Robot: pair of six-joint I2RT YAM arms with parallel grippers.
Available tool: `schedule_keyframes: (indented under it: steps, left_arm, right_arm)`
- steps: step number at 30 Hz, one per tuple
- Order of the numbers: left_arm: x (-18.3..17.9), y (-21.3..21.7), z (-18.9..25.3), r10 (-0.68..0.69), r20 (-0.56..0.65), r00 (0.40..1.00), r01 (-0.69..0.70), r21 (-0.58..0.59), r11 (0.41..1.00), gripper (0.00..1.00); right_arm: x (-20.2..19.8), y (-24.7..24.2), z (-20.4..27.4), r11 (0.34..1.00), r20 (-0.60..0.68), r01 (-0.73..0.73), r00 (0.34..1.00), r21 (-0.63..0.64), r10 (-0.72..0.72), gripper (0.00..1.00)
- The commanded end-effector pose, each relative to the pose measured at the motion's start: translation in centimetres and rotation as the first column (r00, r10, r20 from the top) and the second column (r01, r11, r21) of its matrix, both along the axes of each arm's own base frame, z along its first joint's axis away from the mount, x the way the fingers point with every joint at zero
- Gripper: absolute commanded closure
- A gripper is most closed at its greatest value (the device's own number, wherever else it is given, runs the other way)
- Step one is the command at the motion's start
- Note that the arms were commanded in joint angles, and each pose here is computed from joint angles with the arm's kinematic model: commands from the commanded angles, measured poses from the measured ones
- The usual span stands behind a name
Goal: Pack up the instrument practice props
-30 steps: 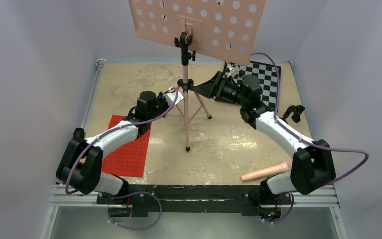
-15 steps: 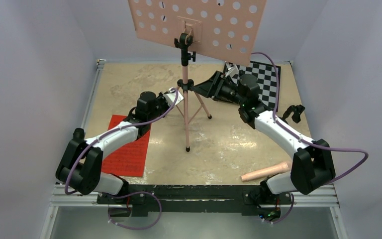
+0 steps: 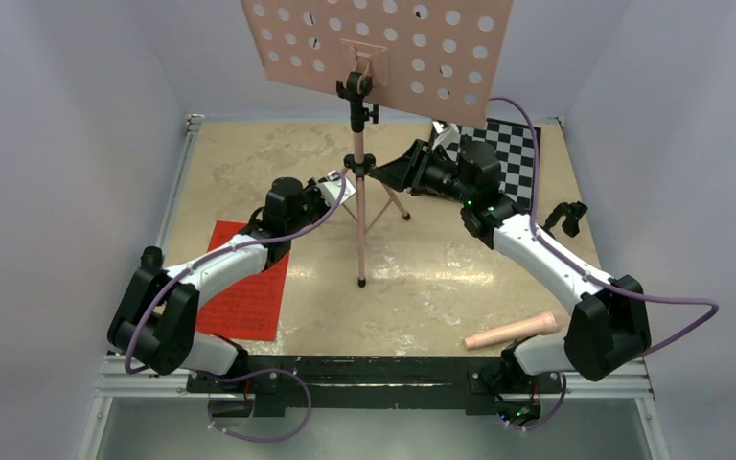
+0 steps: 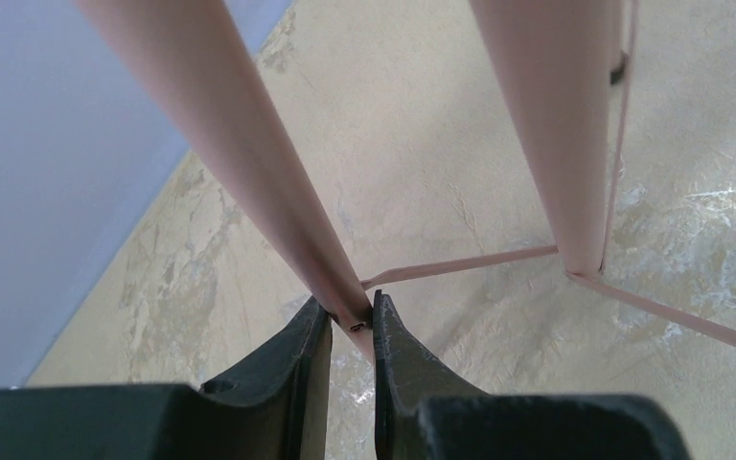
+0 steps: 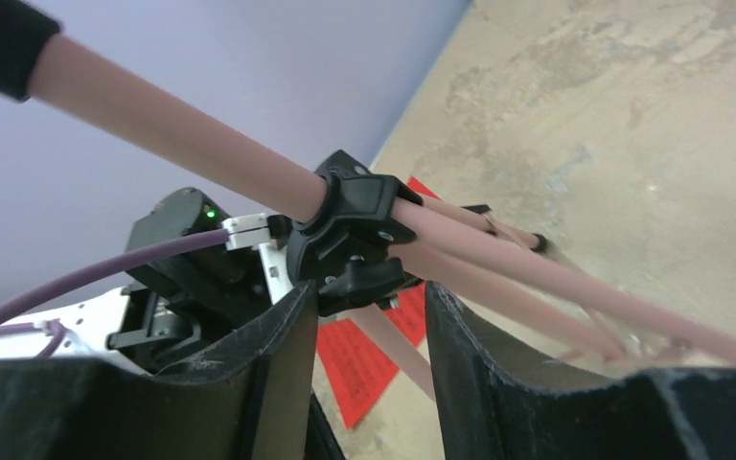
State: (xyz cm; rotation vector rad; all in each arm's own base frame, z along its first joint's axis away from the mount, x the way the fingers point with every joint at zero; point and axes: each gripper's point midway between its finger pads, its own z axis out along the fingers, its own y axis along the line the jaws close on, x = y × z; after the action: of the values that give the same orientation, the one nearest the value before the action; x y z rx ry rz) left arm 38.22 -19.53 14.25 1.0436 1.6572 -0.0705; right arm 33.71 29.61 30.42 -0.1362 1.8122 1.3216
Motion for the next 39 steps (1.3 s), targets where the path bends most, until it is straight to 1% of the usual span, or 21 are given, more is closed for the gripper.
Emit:
schedule_keyframes:
  steps: [1,5,9,13,16,20,23,26,28,30,34,37,39]
  left_arm:
    - [-8.7,3.0,-12.9,-0.031,-0.416,0.909,0.163,0.286,0.944,1.0]
    - [-8.7,3.0,-12.9,-0.03,-0.419,0.908,0.163,0.286,0.944,1.0]
    - [-8.6,3.0,-12.9,-0.029,-0.418,0.908,0.163,0.287,0.944,1.0]
    - [-8.6,3.0,-12.9,-0.029,-0.419,0.908,0.163,0.287,0.944,1.0]
    - [-8.6,3.0,-12.9,-0.029,-0.418,0.908,0.163,0.287,0.944,1.0]
    - [-8.5,3.0,-12.9,-0.03,-0.418,0.908,0.164,0.289,0.943,1.0]
    - [-8.5,2.9,-12.9,-0.031,-0.419,0.907,0.165,0.288,0.943,1.0]
    - [-8.5,2.9,-12.9,-0.033,-0.421,0.907,0.167,0.287,0.943,1.0]
    - [-8.5,2.8,-12.9,-0.034,-0.42,0.907,0.168,0.286,0.943,1.0]
    - [-8.5,2.9,-12.9,-0.034,-0.42,0.907,0.168,0.286,0.943,1.0]
    - [-8.5,2.9,-13.0,-0.032,-0.423,0.905,0.168,0.289,0.942,1.0]
    - [-8.5,2.9,-13.0,-0.03,-0.425,0.905,0.168,0.29,0.942,1.0]
    - [-8.5,2.9,-13.0,-0.031,-0.428,0.903,0.17,0.291,0.942,1.0]
  right_arm:
    - [0.6,-1.7,-3.8,0.977,0.09,0.042,0.996,-0.211,-0.024,0.55]
    - [0.0,-1.5,-4.8,0.972,0.096,0.013,0.995,-0.236,0.009,0.55]
    - [-0.1,-1.2,-5.1,0.965,0.143,0.007,0.989,-0.263,0.031,0.57]
    - [0.1,-0.8,-5.1,0.97,0.154,0.0,0.987,-0.245,0.039,0.59]
    - [0.3,-0.3,-4.7,0.975,0.165,-0.014,0.985,-0.221,0.051,0.63]
    - [0.6,-0.1,-5.0,0.972,0.181,-0.016,0.982,-0.236,0.06,0.66]
    - [0.5,0.0,-5.0,0.961,0.246,-0.039,0.963,-0.272,0.108,0.71]
    - [0.1,0.1,-5.3,0.938,0.338,-0.059,0.924,-0.342,0.182,0.76]
    - [0.3,-0.2,-5.5,0.924,0.386,-0.04,0.901,-0.38,0.198,0.79]
    - [0.7,-0.5,-5.7,0.911,0.434,-0.013,0.876,-0.413,0.209,0.85]
    - [2.0,-1.4,-5.8,0.884,0.525,0.082,0.828,-0.46,0.196,0.89]
    - [3.5,-2.3,-5.6,0.863,0.541,0.169,0.83,-0.477,0.137,0.93]
    - [3.5,-2.4,-5.5,0.864,0.54,0.163,0.83,-0.476,0.141,0.92]
